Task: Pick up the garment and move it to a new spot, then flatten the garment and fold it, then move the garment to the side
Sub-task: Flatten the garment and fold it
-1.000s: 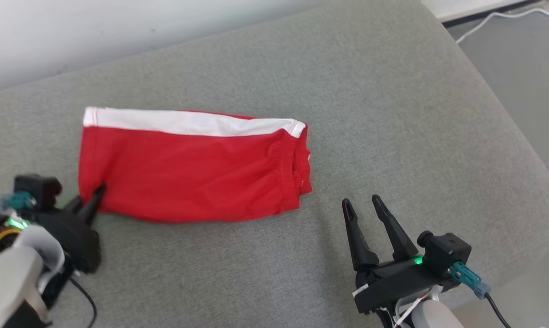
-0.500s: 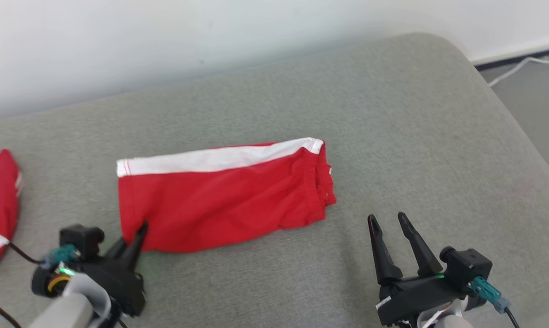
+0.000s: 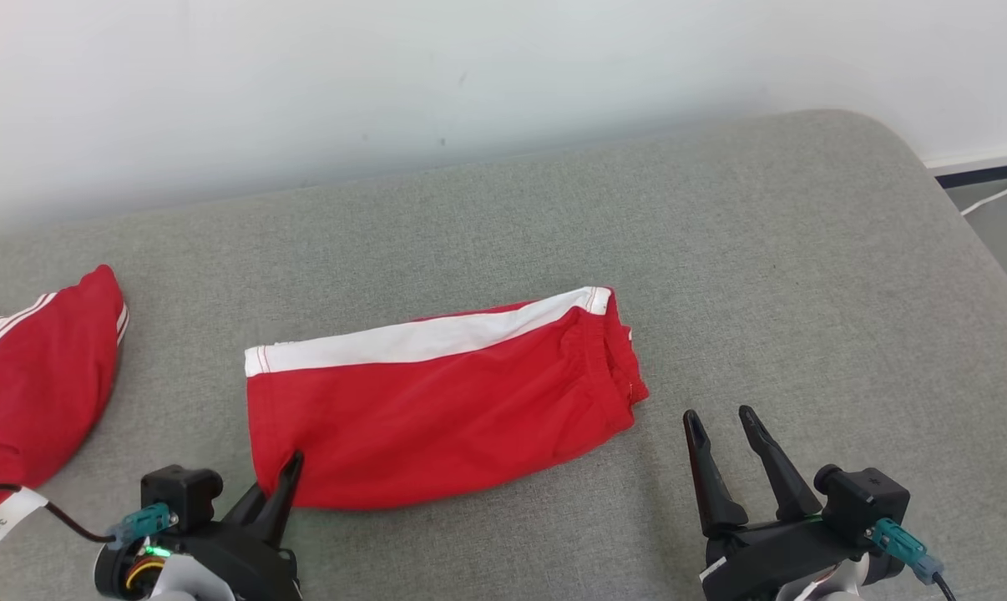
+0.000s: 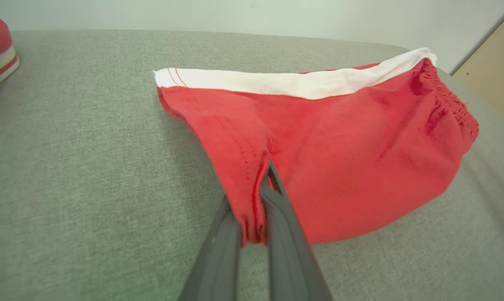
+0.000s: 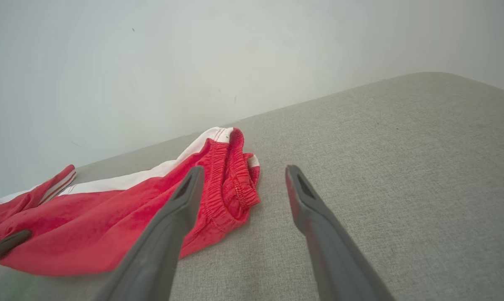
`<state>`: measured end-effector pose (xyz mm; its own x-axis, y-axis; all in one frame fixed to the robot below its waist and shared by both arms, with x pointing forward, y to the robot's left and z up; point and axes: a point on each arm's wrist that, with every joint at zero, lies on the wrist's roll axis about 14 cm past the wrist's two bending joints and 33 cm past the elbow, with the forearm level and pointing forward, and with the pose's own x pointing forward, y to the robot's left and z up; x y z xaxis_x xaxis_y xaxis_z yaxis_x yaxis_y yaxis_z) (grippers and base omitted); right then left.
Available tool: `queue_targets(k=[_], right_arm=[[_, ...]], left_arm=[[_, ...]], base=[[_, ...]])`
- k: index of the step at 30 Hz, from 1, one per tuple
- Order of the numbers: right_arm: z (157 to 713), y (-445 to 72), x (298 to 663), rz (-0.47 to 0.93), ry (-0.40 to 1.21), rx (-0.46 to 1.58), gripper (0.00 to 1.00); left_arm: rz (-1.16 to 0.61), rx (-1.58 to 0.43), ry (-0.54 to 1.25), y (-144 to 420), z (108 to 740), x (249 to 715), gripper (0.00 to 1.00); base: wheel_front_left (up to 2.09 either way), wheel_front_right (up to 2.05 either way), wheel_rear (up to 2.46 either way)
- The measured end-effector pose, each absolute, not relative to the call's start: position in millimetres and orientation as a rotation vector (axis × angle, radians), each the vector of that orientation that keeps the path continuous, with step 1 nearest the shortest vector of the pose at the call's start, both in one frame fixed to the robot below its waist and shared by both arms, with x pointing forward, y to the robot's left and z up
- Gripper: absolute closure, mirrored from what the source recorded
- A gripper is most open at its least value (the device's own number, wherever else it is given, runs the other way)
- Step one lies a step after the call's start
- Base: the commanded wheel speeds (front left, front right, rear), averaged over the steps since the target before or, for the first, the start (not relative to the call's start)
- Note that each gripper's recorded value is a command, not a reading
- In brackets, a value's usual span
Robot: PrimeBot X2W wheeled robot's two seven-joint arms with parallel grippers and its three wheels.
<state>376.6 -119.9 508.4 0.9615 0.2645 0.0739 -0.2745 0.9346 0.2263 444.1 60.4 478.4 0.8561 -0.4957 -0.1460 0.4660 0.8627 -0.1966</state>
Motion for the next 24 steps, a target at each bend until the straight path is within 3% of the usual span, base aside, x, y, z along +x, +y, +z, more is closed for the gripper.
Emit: queue_targets(k=[3,4,5,6,13,24], right_arm=[[510,-119,376,0.282,-0.042,0.234,0.0],[510,-119,376,0.282,-0.043,0.233,0.0],[510,-120,376,0.281,-0.043,0.232,0.0],[510,-120,376,0.28,-0.04,0.23,0.0],[509,-122,377,0.277,-0.037,0.23,0.0],[517,-118,381,0.29,-0.069,0.21,0.0]], left_arm=[[-0.486,-0.16,0.197,65,476,442,1.0],[-0.485,-0.158,0.196,65,475,442,0.81],[-0.486,-0.148,0.195,65,474,442,0.34],[-0.484,-0.152,0.188,65,475,442,0.0],[-0.443,-0.135,0.131,68,484,440,0.0],[-0.186,-0.034,-0.125,124,543,433,0.0]], base=[[0.0,0.0,0.0],[0.0,0.0,0.0],[0.0,0.0,0.0],[0.0,0.0,0.0],[0.0,0.0,0.0],[0.0,0.0,0.0]])
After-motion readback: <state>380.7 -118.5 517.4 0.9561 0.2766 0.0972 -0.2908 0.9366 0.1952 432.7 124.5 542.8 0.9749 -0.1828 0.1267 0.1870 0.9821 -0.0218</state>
